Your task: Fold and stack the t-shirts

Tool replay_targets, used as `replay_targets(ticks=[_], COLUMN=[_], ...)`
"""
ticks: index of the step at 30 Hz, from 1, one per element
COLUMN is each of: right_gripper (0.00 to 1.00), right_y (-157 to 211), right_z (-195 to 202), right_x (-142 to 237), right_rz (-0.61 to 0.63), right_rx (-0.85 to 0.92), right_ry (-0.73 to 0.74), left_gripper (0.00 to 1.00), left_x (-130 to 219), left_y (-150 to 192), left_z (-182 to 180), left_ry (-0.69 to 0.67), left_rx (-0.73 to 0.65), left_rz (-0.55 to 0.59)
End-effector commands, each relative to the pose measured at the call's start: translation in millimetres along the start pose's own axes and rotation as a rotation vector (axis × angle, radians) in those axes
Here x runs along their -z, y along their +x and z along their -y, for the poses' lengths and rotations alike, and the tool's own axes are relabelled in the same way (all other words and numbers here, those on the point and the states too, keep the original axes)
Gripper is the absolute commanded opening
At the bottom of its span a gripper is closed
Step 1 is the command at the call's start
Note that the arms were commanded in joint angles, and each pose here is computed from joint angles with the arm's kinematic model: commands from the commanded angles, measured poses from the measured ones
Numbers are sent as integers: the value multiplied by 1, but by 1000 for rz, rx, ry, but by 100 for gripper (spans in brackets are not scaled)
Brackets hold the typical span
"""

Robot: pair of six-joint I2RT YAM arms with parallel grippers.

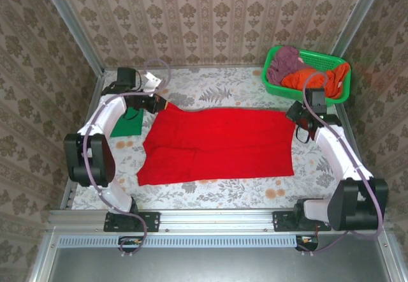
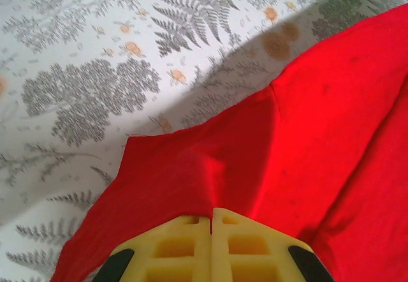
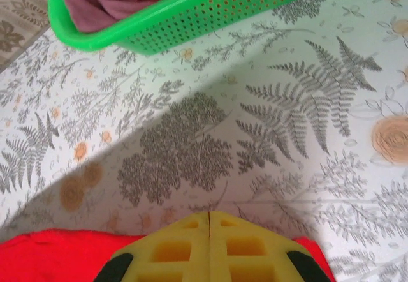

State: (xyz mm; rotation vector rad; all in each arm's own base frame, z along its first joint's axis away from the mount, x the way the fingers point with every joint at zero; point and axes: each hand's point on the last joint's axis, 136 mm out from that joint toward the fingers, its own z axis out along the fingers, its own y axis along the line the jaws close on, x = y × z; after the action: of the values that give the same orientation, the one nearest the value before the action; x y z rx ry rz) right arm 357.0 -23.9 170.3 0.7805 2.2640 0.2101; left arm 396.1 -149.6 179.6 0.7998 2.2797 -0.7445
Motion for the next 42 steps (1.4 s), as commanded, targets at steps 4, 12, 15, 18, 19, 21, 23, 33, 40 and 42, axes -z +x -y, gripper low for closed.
replay_targets(ticks=[4,12,15,18,19,21,23,33,40,42], right_gripper=[0,0,0,0,0,0,0,0,0,0], right_y=[36,65,72,76,78,81,83,74,66,65], right_z=[24,43,48,53,54,56,58,51,46,45], right_x=[20,28,27,29,29,29,28,20,14,13], right_rz=[-68,-139,-169,-175,-176,-182,-189,-192,-187,-186], right_rx=[37,62,67,69,69,69,66,62,67,68], right_ry=[32,60,75,91,93,98,106,100,99,97], left_gripper=[0,0,0,0,0,0,0,0,0,0], left_x=[30,58,62,65,65,65,66,67,93,96], left_y=[23,60,72,86,92,99,103,117,82,87], left_z=[38,71,84,92,92,94,98,104,115,118], left_ry=[27,-5,16,20,16,9,23,34,7,12], left_rx=[-32,-57,-57,-55,-57,-59,-51,-4,-23,-21], left_rz=[-8,-20,-17,-27,-36,-46,-49,-95,-6,-26])
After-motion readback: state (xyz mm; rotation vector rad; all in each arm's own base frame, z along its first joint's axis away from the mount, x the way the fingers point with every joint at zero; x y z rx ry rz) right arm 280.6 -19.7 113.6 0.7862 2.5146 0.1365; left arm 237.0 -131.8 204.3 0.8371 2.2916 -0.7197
